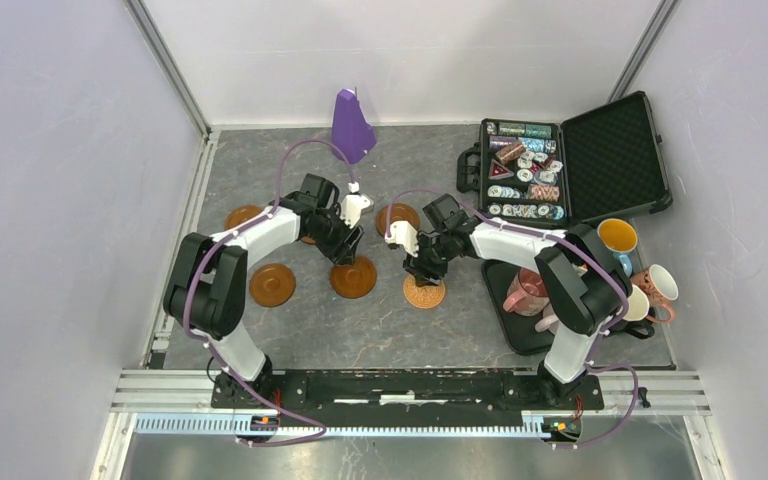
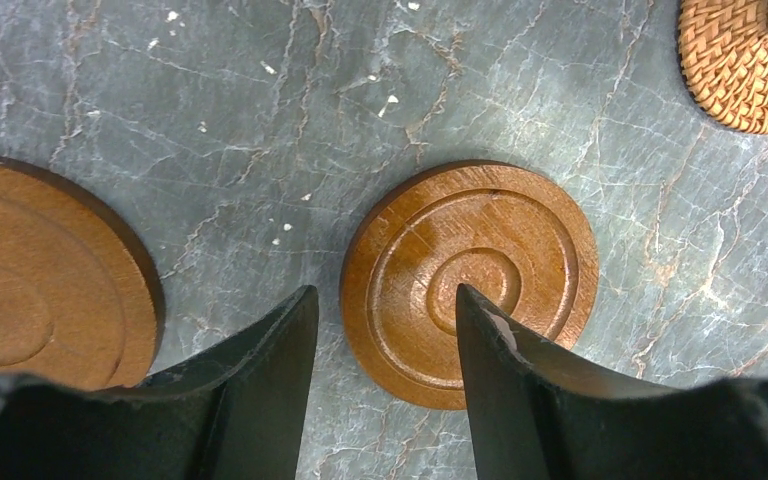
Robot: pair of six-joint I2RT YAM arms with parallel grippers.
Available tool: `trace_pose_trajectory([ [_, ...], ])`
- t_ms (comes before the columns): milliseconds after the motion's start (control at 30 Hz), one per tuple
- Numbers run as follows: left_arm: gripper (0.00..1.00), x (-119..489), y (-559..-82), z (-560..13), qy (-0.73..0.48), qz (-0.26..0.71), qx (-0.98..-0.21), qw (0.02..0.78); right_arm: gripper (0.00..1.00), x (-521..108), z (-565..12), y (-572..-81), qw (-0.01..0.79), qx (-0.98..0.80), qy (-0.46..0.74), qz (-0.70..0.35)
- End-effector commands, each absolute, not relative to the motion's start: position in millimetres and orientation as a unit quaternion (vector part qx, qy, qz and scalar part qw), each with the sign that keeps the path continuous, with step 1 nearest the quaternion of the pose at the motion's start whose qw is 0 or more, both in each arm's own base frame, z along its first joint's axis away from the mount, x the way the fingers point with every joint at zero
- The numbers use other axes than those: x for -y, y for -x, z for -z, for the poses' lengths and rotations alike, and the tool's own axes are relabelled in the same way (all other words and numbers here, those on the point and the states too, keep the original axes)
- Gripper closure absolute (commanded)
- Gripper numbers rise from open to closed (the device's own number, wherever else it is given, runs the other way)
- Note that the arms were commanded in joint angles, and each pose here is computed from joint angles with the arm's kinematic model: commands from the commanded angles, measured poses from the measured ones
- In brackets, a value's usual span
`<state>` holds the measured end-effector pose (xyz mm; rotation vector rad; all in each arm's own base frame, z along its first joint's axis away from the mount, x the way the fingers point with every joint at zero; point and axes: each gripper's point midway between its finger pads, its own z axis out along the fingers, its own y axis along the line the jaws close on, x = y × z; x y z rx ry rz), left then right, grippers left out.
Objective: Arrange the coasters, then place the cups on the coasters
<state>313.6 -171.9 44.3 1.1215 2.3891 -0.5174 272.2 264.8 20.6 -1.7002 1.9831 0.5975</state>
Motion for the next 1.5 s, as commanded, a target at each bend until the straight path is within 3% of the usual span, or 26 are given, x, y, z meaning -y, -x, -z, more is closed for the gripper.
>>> trace_pose_trajectory([
  [0,0.41,188,-316,-49,-0.420,0.208,-0.851,0.237,0.44,-270,-14,-285,0.239,-0.718,0.622,-0.200],
  [233,0.45,189,-301,-34,-0.426,0.218,-0.852,0.214,0.38,-274,-29,-287,0.250,-0.717,0.614,-0.214],
  [767,0.49,178,-269,-36,-0.468,0.219,-0.834,0.193,0.38,-281,-23,-298,0.250,-0.720,0.610,-0.217],
  [1133,0.41,192,-326,-67,-0.421,0.186,-0.840,0.288,0.38,-279,-29,-297,0.255,-0.719,0.609,-0.218],
  [1467,0.40,200,-330,-46,-0.424,0.202,-0.844,0.258,0.36,-277,-29,-301,0.259,-0.726,0.598,-0.220],
])
